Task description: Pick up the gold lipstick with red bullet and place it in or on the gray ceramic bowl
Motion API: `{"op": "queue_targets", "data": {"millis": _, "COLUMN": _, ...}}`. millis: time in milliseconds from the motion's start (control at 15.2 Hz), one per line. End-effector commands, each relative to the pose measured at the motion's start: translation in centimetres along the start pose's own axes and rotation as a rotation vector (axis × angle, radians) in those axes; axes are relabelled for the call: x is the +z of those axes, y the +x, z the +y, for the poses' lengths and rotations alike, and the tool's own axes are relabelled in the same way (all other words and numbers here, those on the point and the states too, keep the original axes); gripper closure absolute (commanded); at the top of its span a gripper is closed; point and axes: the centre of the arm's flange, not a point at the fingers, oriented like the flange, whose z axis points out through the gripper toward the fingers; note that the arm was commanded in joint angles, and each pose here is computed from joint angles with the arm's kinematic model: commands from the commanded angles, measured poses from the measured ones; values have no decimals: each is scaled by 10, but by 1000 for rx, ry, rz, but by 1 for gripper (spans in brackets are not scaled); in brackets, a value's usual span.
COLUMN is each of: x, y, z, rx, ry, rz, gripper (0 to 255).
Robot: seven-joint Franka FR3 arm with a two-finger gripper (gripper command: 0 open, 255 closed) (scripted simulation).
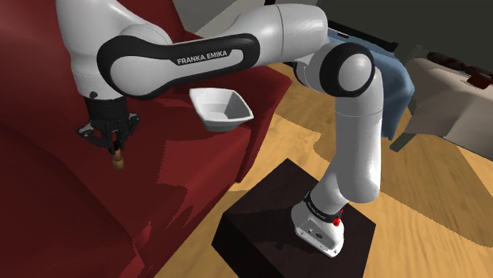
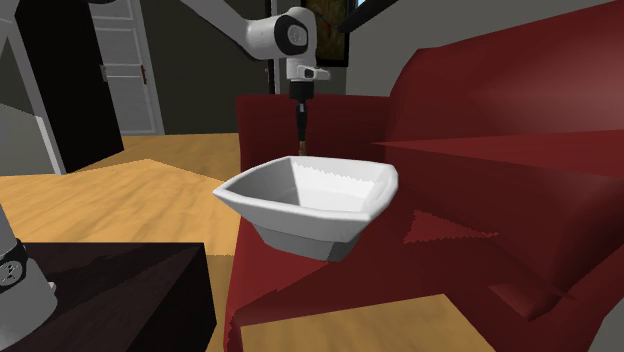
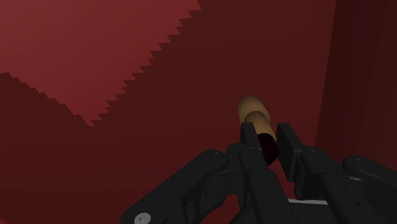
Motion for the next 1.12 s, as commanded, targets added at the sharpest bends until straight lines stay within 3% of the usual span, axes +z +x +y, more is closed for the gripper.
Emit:
{"op": "queue_targets", "data": {"millis": 0, "x": -10, "y": 1, "z": -1, "rx": 0, "ry": 0, "rz": 0, "gripper": 255}}
{"op": "queue_targets", "data": {"millis": 1056, "x": -94, "y": -1, "z": -1, "rx": 0, "ry": 0, "rz": 0, "gripper": 255}}
